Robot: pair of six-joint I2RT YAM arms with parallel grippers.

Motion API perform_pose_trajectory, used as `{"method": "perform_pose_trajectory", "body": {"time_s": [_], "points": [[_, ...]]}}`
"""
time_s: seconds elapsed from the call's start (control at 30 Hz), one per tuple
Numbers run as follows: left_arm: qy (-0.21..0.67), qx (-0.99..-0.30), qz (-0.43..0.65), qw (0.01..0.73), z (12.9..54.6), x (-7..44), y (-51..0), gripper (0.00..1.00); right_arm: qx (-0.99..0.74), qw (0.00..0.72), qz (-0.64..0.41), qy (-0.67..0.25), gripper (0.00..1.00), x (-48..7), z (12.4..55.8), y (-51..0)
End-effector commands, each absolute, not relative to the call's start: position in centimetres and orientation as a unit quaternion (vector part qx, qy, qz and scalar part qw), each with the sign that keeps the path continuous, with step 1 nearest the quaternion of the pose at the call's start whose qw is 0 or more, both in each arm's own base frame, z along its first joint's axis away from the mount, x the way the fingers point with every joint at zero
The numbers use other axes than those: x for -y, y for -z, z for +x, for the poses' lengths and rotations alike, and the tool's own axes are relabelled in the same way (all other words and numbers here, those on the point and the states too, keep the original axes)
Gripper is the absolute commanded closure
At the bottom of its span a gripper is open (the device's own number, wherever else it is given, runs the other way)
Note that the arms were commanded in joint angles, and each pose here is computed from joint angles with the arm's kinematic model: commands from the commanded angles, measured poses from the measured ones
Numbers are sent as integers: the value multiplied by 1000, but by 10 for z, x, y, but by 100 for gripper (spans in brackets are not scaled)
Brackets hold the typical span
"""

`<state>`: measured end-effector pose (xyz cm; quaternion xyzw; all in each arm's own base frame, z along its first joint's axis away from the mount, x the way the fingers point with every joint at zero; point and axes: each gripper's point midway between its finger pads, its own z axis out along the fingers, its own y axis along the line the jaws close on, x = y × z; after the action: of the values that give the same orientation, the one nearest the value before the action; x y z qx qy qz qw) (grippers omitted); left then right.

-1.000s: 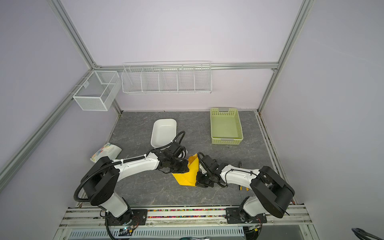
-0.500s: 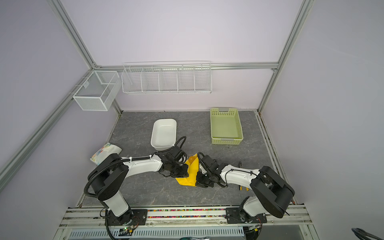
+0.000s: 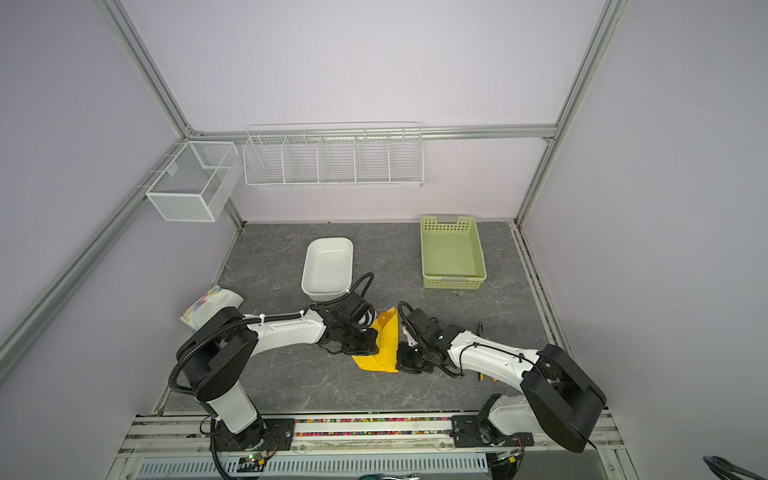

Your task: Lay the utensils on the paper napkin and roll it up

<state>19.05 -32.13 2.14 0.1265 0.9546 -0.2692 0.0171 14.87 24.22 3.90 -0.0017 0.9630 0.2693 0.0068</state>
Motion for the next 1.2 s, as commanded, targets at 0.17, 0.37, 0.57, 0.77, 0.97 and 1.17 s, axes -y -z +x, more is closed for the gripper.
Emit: {"method": "perform_pose_trajectory", "body": {"time_s": [0.17, 0.37, 0.57, 0.77, 0.97, 1.17], "points": [[194, -973, 121, 0, 184, 291, 7, 100, -960, -6, -13, -281, 93, -249, 148, -33], [195, -973, 121, 2, 184, 291, 6, 100, -965, -11, -12, -263, 93, -245, 148, -20], [194, -973, 121, 0, 183, 290, 7, 100, -976, -24, -2, -218, 93, -230, 144, -7], [195, -973, 121, 0, 182, 290, 6, 100, -972, 10, -9, -235, 93, -235, 155, -32], [196, -973, 121, 0, 182, 290, 5, 100, -968, 15, -13, -249, 93, -244, 163, -39], [199, -972, 122, 0, 182, 291, 5, 100, -969, 8, -13, -247, 93, -246, 168, -30]]}}
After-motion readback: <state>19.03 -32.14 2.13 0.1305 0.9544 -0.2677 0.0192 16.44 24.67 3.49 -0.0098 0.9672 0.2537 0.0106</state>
